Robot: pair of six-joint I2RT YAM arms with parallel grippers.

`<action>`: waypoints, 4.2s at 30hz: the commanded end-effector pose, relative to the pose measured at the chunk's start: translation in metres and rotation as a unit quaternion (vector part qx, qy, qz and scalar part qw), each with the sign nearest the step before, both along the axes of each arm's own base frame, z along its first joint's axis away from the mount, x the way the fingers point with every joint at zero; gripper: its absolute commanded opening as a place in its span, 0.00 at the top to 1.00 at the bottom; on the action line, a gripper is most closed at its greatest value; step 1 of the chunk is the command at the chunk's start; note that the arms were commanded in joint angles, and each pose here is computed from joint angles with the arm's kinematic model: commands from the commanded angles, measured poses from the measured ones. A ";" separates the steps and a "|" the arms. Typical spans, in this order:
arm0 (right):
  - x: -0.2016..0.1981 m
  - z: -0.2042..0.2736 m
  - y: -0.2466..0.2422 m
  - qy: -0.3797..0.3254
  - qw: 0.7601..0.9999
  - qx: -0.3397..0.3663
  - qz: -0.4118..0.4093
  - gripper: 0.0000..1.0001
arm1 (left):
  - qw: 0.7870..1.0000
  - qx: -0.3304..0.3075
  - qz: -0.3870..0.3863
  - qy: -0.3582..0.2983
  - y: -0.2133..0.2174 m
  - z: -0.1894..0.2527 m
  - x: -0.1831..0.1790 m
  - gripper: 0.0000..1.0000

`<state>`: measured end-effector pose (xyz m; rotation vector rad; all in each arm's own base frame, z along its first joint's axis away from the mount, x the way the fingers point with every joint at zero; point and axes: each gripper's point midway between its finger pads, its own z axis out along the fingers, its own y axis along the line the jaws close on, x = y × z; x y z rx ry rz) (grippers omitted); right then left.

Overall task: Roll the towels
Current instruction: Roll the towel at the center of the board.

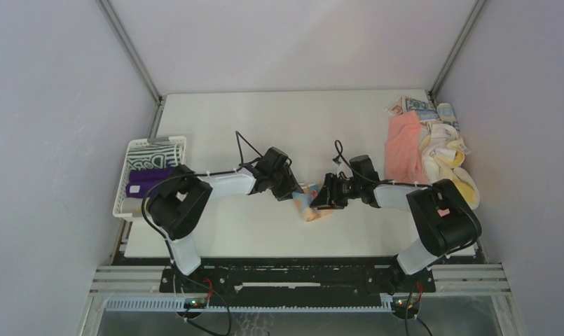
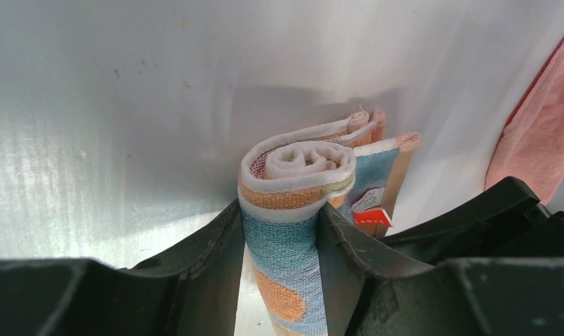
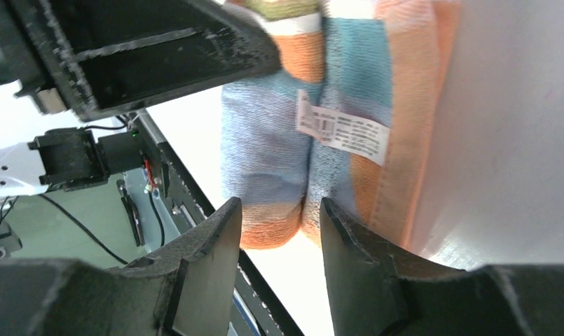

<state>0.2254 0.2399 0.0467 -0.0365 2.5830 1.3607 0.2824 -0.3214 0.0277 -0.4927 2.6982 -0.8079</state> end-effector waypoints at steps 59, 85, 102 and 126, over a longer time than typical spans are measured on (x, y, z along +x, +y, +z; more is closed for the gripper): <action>-0.007 0.004 0.092 -0.405 0.814 -0.402 0.109 0.48 | 0.989 0.139 0.051 0.030 0.077 0.001 -0.001 0.51; -0.022 -0.024 0.075 -0.212 0.929 -0.237 0.190 0.89 | 0.990 0.092 0.094 -0.050 0.084 0.067 0.033 0.30; 0.003 -0.036 0.037 0.043 0.995 0.066 0.053 0.86 | 0.995 0.020 0.064 -0.073 0.069 0.071 0.023 0.18; 0.003 -0.069 0.009 0.095 0.995 0.006 0.003 0.80 | 1.000 0.022 0.012 -0.001 0.027 0.000 0.004 0.52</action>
